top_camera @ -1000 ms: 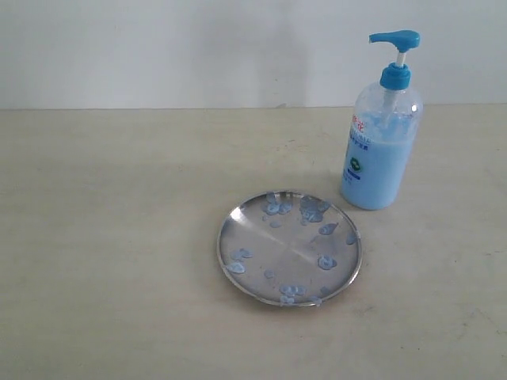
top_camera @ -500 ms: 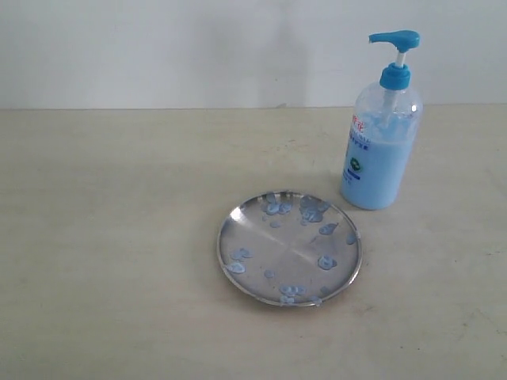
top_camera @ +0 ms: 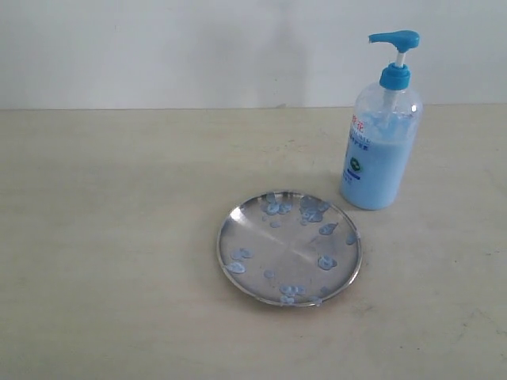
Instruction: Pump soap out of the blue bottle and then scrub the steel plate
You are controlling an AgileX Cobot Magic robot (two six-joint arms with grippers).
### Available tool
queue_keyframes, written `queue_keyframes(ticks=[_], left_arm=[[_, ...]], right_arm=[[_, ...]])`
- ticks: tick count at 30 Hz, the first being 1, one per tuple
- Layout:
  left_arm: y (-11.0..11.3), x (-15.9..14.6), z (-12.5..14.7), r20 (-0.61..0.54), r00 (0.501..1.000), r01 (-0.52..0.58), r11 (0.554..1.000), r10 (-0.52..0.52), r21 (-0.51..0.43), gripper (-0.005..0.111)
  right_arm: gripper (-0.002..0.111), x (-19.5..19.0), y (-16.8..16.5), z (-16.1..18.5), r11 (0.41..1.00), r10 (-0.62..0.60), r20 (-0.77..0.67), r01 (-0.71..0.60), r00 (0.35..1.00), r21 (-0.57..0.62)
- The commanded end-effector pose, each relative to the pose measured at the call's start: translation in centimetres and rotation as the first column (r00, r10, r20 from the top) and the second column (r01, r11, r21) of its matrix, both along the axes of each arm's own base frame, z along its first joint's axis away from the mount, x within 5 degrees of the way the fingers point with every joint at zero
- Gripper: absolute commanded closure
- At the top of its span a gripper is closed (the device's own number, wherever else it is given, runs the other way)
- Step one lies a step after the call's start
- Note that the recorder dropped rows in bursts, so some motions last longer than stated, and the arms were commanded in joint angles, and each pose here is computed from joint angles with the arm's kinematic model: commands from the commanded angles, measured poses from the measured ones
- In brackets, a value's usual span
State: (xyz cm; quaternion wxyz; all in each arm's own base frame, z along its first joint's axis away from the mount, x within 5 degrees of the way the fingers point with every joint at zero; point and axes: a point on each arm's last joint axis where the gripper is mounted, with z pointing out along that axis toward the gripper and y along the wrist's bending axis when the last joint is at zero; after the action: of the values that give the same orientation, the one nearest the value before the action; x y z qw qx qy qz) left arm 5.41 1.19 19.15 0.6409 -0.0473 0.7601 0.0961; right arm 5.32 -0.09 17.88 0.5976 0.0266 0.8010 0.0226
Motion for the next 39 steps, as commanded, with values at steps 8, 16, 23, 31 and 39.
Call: queue_keyframes(ticks=[8, 16, 23, 31, 39], left_arm=[[0.02, 0.0, 0.02, 0.01, 1.0, -0.002, 1.0, 0.002, 0.011, 0.102], [0.02, 0.0, 0.02, 0.01, 1.0, -0.002, 1.0, 0.002, 0.011, 0.102], [0.02, 0.0, 0.02, 0.01, 1.0, -0.002, 1.0, 0.002, 0.011, 0.102], [-0.14, 0.04, 0.07, 0.015, 1.0, 0.027, 1.0, -0.027, 0.012, 0.102], [-0.39, 0.08, 0.07, 0.015, 0.997, 0.074, 0.997, -0.074, 0.012, 0.102]], right_arm=[[0.107, -0.03, -0.16, 0.12, 0.999, -0.043, 0.007, 0.043, 0.999, 0.008], [0.107, -0.03, -0.16, 0.12, 0.999, -0.044, 0.007, 0.044, 0.999, 0.01], [0.107, -0.03, -0.15, 0.14, 0.999, -0.044, 0.009, 0.044, 0.999, 0.01], [0.107, -0.03, -0.15, 0.14, 0.999, -0.043, 0.009, 0.043, 0.999, 0.009], [0.107, -0.03, -0.15, 0.14, 0.999, -0.043, 0.009, 0.043, 0.999, 0.009]])
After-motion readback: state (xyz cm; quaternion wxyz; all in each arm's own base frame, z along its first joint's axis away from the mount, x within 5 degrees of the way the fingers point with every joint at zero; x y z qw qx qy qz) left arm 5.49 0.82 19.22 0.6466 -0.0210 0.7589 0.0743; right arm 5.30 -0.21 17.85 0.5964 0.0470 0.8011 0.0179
